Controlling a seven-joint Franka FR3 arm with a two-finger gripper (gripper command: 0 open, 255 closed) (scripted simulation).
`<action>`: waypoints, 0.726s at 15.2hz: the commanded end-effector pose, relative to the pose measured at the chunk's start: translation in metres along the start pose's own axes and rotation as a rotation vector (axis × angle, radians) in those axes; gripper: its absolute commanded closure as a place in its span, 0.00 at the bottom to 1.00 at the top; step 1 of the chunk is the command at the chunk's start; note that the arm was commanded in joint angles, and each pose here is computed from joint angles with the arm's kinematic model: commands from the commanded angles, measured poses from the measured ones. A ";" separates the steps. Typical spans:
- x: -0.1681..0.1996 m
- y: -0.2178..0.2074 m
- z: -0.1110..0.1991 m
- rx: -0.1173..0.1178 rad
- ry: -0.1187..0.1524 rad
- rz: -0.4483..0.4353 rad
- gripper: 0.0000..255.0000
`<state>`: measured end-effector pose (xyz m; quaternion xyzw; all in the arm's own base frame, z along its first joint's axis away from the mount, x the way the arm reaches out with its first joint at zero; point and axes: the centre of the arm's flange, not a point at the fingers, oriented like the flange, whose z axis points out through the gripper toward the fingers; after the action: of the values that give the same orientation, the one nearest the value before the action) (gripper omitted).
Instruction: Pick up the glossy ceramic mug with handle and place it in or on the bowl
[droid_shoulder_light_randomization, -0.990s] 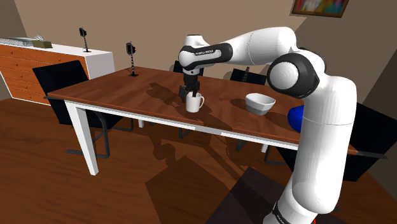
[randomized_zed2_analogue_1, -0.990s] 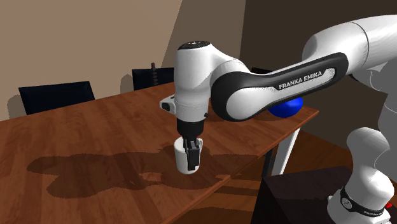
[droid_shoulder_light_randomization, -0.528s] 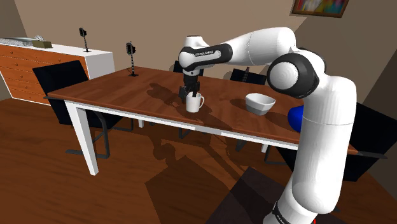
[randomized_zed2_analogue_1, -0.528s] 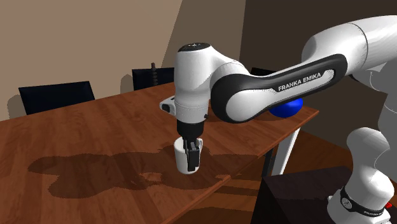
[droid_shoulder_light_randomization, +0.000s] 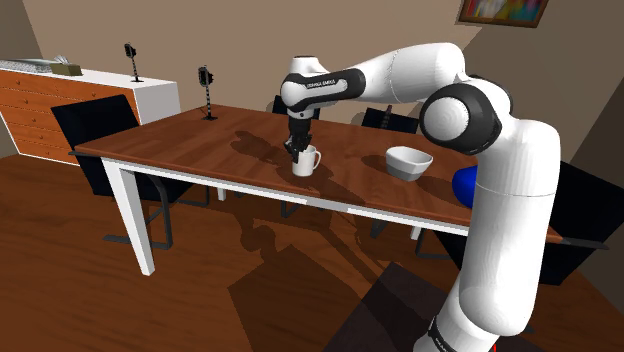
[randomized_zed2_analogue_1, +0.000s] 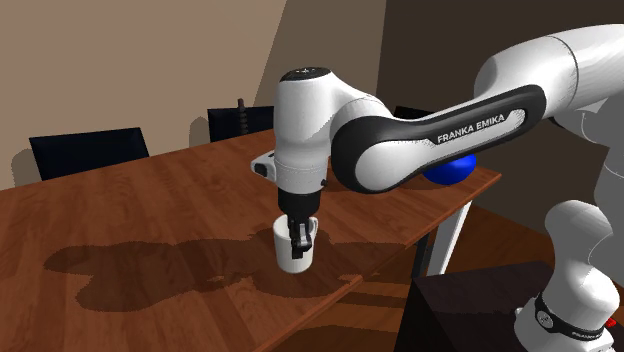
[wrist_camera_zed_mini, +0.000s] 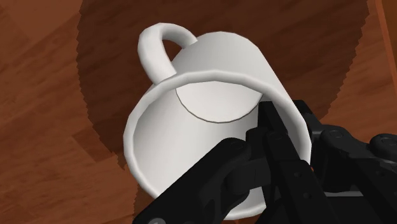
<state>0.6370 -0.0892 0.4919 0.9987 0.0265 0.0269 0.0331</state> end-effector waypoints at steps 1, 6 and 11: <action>0.000 0.000 0.000 0.000 0.000 0.000 1.00; 0.001 0.001 -0.016 0.000 0.000 0.000 1.00; 0.002 0.003 -0.042 0.000 0.000 0.000 1.00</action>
<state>0.6379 -0.0898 0.5283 0.9987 0.0265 0.0271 0.0331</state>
